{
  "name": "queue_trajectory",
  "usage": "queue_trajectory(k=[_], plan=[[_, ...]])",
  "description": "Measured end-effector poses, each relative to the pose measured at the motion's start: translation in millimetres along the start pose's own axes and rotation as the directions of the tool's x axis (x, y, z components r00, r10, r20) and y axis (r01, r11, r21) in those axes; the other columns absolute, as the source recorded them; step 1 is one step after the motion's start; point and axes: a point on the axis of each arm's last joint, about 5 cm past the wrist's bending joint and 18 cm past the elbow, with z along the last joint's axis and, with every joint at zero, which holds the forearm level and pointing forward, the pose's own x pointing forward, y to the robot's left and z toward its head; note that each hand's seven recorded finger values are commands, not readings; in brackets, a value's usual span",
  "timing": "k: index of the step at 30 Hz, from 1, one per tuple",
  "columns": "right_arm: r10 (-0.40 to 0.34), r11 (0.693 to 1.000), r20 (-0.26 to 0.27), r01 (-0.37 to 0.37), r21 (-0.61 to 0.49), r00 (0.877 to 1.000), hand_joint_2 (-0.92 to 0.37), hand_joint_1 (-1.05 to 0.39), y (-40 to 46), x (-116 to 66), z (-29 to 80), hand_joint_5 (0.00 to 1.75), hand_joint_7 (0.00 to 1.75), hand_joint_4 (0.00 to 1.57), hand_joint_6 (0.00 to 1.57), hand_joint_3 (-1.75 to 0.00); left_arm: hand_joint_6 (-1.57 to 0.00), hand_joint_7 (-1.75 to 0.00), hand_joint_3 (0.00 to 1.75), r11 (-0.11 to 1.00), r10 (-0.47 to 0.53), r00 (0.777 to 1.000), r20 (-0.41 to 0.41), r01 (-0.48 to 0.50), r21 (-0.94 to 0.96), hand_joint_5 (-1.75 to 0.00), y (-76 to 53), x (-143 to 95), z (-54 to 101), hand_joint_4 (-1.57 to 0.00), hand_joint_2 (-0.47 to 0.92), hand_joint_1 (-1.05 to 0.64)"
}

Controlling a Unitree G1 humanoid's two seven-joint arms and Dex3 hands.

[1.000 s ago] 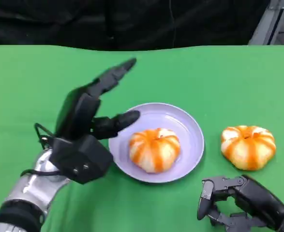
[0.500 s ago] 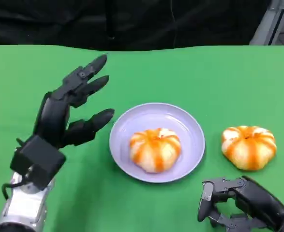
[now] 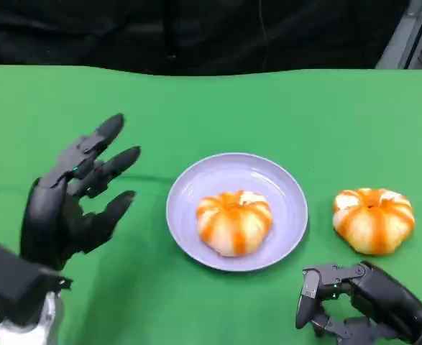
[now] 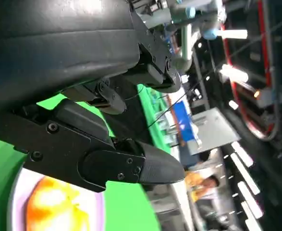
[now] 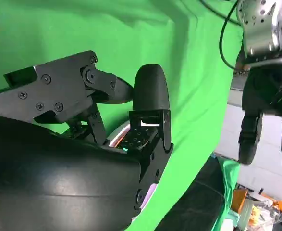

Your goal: Grasp the bread from the table and place it into the plate.

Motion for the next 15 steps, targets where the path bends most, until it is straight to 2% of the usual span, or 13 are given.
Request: queue_trajectory(k=[7, 15], plan=[[0.004, 1.000, -0.001, -0.004, 0.000, 1.000, -0.80, -0.13, -0.2, -0.4, -0.1, 1.71, 1.24, 0.68, 0.75, -0.68, -0.54, -0.02, 0.15, 0.996, 0.002, 1.000, -0.003, -0.002, -0.088, -0.01, 0.6, -13, -0.2, -0.69, 0.92, -0.76], [0.006, 1.000, -0.002, -0.006, 0.001, 1.000, -0.79, -0.12, -0.7, -0.7, 0.0, 1.71, 1.25, 0.68, 0.74, -0.69, -0.55, -0.01, 0.09, 0.987, 0.005, 0.998, -0.068, -0.016, -0.159, -0.01, 3.9, -32, -5.7, -0.69, 0.92, -0.76]])
